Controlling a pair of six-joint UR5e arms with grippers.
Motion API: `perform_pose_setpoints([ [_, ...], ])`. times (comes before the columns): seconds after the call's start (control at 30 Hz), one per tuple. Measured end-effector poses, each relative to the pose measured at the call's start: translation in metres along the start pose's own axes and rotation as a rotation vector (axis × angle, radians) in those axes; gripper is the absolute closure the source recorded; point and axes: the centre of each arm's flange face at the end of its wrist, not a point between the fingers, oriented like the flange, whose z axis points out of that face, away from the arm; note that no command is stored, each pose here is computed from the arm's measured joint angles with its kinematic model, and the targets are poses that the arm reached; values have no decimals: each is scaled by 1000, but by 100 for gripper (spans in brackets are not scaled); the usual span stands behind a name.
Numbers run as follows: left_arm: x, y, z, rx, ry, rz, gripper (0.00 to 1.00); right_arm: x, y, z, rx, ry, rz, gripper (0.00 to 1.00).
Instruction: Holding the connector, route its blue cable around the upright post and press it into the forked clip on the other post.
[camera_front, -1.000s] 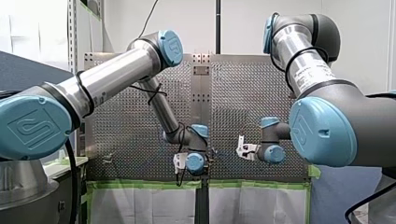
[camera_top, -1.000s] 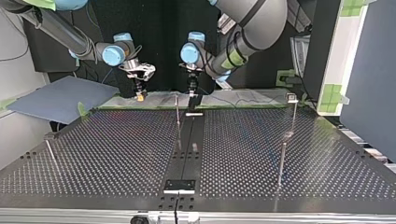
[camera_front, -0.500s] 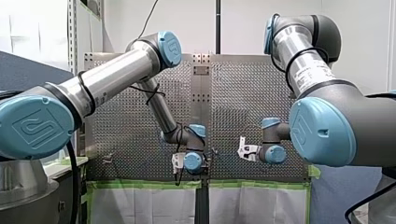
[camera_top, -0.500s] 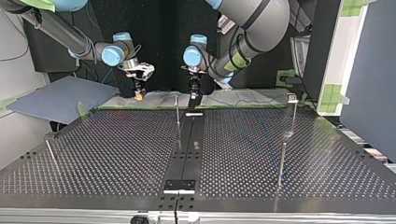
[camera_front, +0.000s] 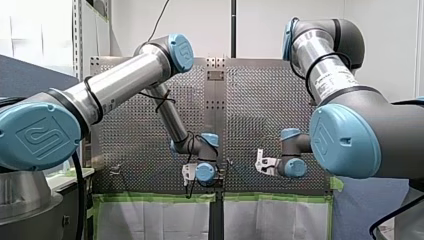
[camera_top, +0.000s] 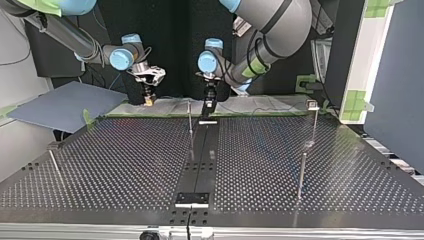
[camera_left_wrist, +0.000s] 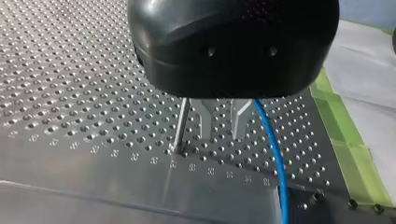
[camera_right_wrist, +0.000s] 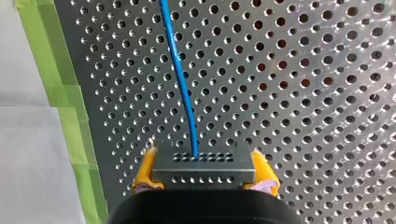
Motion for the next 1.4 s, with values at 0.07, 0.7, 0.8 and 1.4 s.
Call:
perform_pose_setpoints([
  [0.07, 0, 1, 1, -2, 3, 1, 76, -1, 1, 0, -1, 1, 0, 100],
  [0.7, 4, 3, -1, 12, 40, 4, 76, 0, 8, 2, -17, 20, 0, 100],
  [0.8, 5, 2, -2, 15, 44, -2, 76, 0, 8, 2, -18, 19, -1, 100],
  [1.4, 0, 2, 4, 19, 22, -57, 87, 0, 6, 3, -15, 24, -3, 100],
])
